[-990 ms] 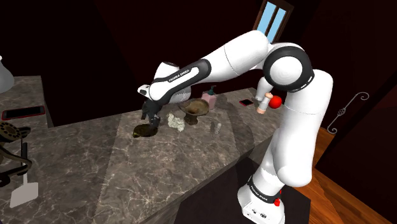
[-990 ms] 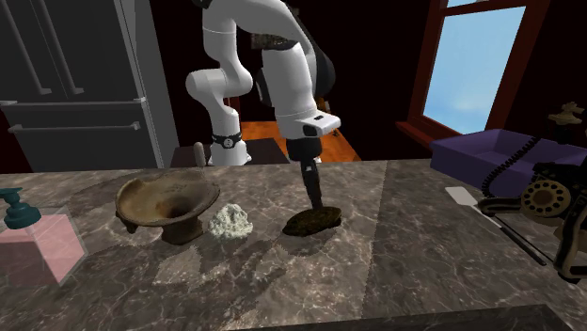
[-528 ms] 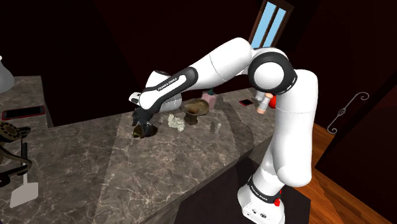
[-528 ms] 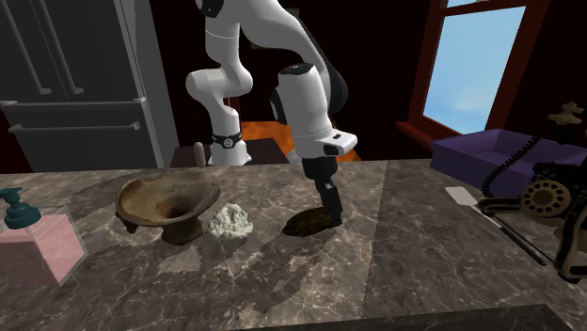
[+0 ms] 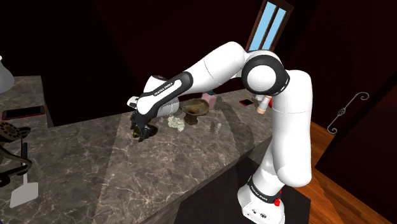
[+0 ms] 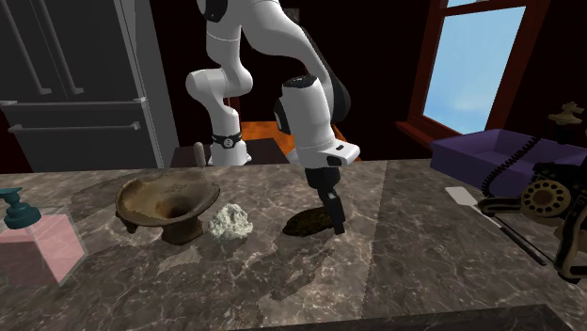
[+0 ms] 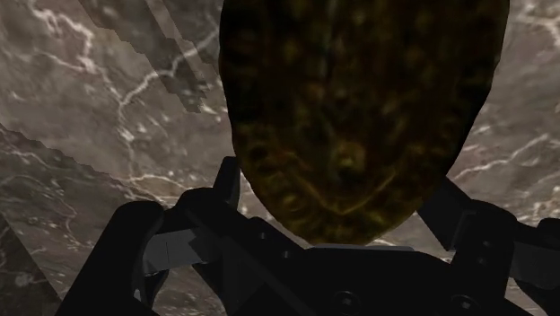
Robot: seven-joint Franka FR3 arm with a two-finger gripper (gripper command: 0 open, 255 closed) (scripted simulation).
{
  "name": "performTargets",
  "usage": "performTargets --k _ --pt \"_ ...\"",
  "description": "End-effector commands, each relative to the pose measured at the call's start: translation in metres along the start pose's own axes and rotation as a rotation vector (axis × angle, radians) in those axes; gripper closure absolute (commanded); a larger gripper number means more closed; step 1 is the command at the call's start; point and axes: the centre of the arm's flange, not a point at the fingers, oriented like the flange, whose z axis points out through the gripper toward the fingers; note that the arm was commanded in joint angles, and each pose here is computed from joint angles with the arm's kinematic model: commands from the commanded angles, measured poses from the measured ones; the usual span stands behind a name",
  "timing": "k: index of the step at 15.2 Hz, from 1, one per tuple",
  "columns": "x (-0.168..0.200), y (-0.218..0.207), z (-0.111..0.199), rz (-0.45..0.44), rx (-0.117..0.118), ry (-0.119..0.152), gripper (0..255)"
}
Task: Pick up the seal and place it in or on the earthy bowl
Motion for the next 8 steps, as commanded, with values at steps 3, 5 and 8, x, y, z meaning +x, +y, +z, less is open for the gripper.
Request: performTargets --k 3,5,8 --pt "0.0 0.0 0.0002 0.0 0.0 0.0 0" --pt "0.0 0.0 0.0002 0.0 0.0 0.0 255" --pt "0.0 0.0 0.0001 0.0 0.0 0.0 255"
